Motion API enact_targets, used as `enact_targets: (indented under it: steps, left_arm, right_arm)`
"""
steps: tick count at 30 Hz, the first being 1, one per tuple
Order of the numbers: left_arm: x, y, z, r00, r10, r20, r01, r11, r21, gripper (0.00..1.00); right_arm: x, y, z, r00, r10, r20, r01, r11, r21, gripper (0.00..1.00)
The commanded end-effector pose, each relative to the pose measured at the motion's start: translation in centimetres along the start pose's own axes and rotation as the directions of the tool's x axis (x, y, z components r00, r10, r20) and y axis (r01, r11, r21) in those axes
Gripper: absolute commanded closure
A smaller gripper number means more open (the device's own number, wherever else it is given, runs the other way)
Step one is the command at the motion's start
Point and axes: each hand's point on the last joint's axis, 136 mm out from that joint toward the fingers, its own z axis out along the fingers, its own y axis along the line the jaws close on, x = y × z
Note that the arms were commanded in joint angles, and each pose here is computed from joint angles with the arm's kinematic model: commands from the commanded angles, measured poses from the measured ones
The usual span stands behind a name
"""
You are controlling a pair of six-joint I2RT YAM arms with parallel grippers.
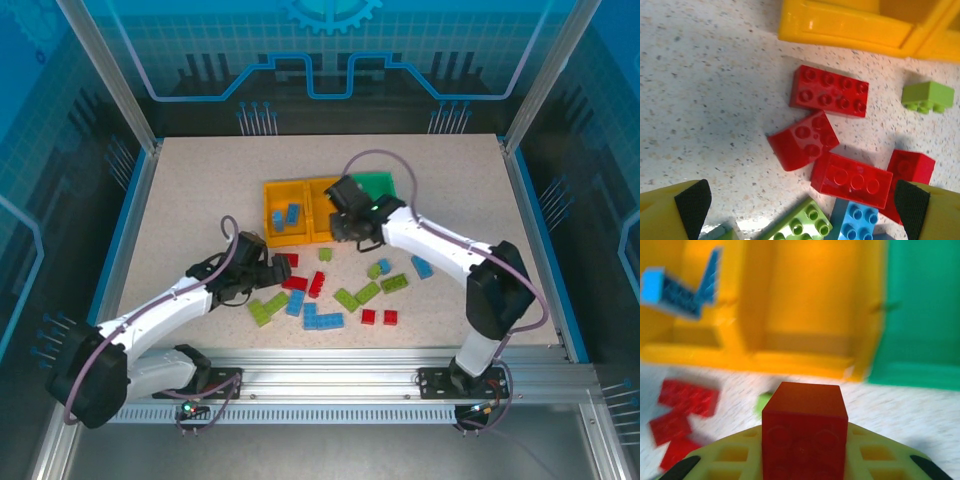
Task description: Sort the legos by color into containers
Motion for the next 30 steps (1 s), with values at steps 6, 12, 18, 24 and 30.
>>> enact_targets:
  steps: [6,12,18,24,30]
  left_arm:
    - [0.8,-5.6,-0.2,0.965,0.261,-0.008,-0.259,0.961,0.095,0.02]
    - [3.0,-9.4,1.1,0.9,0.43,-0.069,-0.421,0.9,0.114,0.03]
    - [4.4,-11.1,2.7,0.873,0.468,-0.136,-0.454,0.882,0.122,0.11]
    - [5.0,-10.5,4.2,0.86,0.468,-0.202,-0.464,0.883,0.07,0.14]
    - [5.2,-10.3,5.2,0.852,0.47,-0.23,-0.474,0.879,0.041,0.2]
  right_arm:
    - [-2.9,-9.4,2.2,0.999,0.045,-0.019,-0.042,0.99,0.138,0.71]
    - [-3.1,-11.3,5.3,0.992,0.058,-0.108,-0.042,0.989,0.145,0.69]
    - [-3.7,-11.3,7.0,0.988,0.072,-0.139,-0.054,0.99,0.13,0.58]
    - [-3.9,-10.7,6.7,0.988,0.067,-0.142,-0.054,0.994,0.093,0.39]
    - [-4.1,-10.3,3.6,0.993,0.086,-0.075,-0.083,0.996,0.041,0.25]
